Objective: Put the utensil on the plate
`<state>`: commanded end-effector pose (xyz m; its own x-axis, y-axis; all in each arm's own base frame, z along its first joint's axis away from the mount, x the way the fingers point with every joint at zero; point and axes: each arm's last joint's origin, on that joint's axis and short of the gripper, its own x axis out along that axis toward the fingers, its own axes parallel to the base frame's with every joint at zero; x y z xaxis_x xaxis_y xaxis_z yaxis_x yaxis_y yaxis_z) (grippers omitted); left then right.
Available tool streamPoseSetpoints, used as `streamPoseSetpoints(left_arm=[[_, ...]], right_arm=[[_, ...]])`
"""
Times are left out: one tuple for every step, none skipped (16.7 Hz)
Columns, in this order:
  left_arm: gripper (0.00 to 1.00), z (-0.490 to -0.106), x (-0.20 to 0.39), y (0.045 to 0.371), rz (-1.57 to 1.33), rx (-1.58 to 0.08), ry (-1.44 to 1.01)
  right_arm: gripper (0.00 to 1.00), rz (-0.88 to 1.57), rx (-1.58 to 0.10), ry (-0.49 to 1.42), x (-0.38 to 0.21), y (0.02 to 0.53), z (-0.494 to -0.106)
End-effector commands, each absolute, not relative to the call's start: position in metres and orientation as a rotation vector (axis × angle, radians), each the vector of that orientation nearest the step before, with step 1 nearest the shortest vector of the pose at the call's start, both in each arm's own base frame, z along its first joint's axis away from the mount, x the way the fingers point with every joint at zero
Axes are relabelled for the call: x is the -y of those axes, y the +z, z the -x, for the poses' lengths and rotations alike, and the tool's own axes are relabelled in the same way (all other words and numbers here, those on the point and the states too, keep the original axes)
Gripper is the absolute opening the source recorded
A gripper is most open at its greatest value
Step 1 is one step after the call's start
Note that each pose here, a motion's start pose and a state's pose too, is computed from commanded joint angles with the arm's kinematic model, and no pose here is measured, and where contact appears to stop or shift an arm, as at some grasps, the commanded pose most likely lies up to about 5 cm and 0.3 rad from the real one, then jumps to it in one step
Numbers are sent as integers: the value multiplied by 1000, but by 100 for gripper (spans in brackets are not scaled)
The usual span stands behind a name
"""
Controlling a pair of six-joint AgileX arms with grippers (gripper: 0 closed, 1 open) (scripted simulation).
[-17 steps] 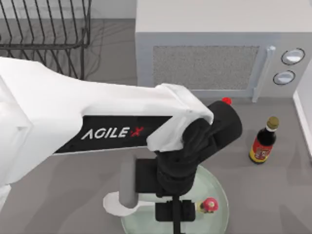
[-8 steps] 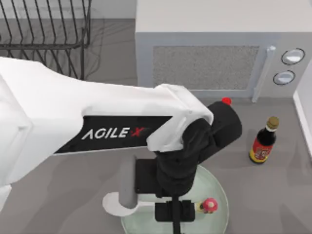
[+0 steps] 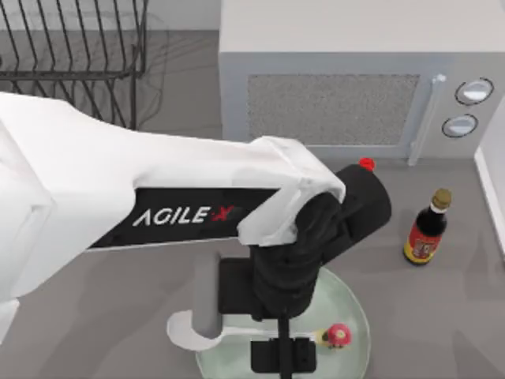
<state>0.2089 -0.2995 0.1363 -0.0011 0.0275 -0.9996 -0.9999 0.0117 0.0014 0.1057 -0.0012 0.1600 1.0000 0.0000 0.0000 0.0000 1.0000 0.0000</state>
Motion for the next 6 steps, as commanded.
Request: streamPoseSetpoints(left_arm=[[100,-209,300,136,1180,-1195,1214],[100,-209,300,136,1180,-1195,1214],[100,-209,300,136,1180,-1195,1214],[100,-209,300,136,1180,-1195,1214],[100,-209,300,136,1180,-1195,1214],[100,-209,300,136,1180,-1195,1214]], right_arm=[[100,0,0,0,1,160,-106],[100,0,0,0,1,160,-106],[100,0,0,0,1,160,-106],[100,0,0,0,1,160,-106],[100,0,0,0,1,160,-106],[100,0,0,0,1,160,-106]])
